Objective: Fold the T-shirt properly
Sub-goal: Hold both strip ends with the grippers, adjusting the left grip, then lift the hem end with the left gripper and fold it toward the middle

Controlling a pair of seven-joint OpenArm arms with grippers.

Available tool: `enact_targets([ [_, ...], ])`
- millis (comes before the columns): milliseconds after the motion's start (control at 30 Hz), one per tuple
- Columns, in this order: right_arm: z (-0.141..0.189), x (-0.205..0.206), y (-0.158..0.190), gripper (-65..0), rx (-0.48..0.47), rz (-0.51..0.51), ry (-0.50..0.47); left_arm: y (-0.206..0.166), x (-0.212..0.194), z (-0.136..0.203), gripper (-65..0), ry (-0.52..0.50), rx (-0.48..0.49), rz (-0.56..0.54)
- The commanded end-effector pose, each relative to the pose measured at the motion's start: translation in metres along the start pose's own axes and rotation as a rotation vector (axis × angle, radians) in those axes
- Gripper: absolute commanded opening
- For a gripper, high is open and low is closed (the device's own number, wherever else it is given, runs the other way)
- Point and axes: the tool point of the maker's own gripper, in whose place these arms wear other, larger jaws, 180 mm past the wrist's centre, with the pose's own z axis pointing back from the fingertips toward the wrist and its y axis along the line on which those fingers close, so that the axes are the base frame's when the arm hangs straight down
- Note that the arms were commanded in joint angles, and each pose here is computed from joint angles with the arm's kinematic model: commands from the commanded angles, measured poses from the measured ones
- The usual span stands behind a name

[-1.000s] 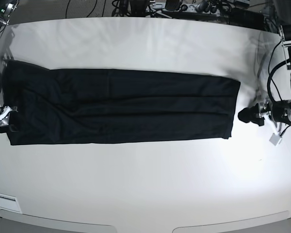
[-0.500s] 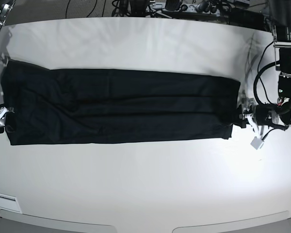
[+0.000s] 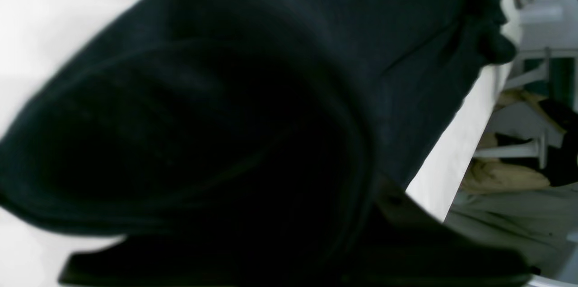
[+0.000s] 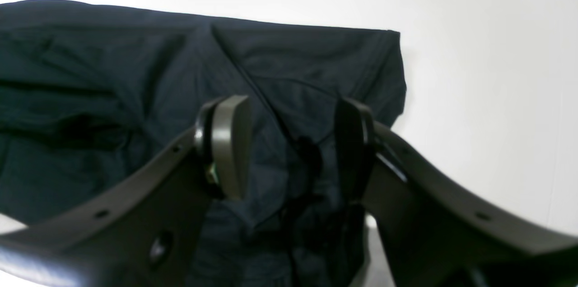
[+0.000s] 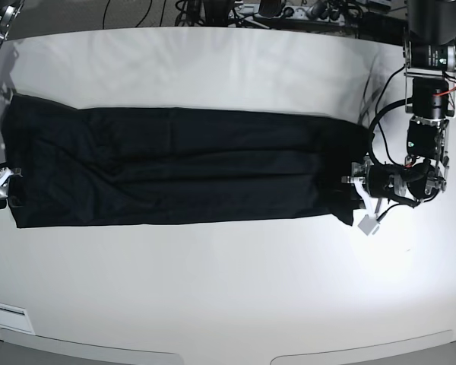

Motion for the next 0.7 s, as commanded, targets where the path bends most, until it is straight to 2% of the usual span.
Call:
enact_targets([
  [0,0.01,0.021,-0.005,-33.3,-0.011,0.024,-0.055,0.016,-0.016,0.004,-65.0,0.069,0.068,0.023],
  [167,0.011,0.027,0.007,-33.4,0.055,0.004,-0.092,0.023,-0.005,0.019,-65.0,0.035,0.095,0.018],
  [400,0.011,0.03,0.029,-35.6,0.174,0.003,-0.12,0.025,0.038,0.055,-65.0,-0.083,0.12,-0.006],
  [467,0.008,0.028,0.039,-43.3,0.208,0.007,-0.125,0.022,0.045,0.058,-65.0,-0.096,0.119,-0.015],
  [533,0.002,0.021,0.049,-61.6,0.236,0.006,-0.116,0.021,0.047,0.058,-65.0,-0.103,0.111,-0.016],
  [567,-0.003,0.015,0.055,-65.0,0.249,0.014,-0.103,0.019,0.046,0.057,-65.0,-0.105,0.099,-0.019],
  [667,-0.02,0.003,0.067,-65.0,0.235,0.073,-0.086,0.015,0.044,0.056,-65.0,-0.098,0.077,-0.021],
])
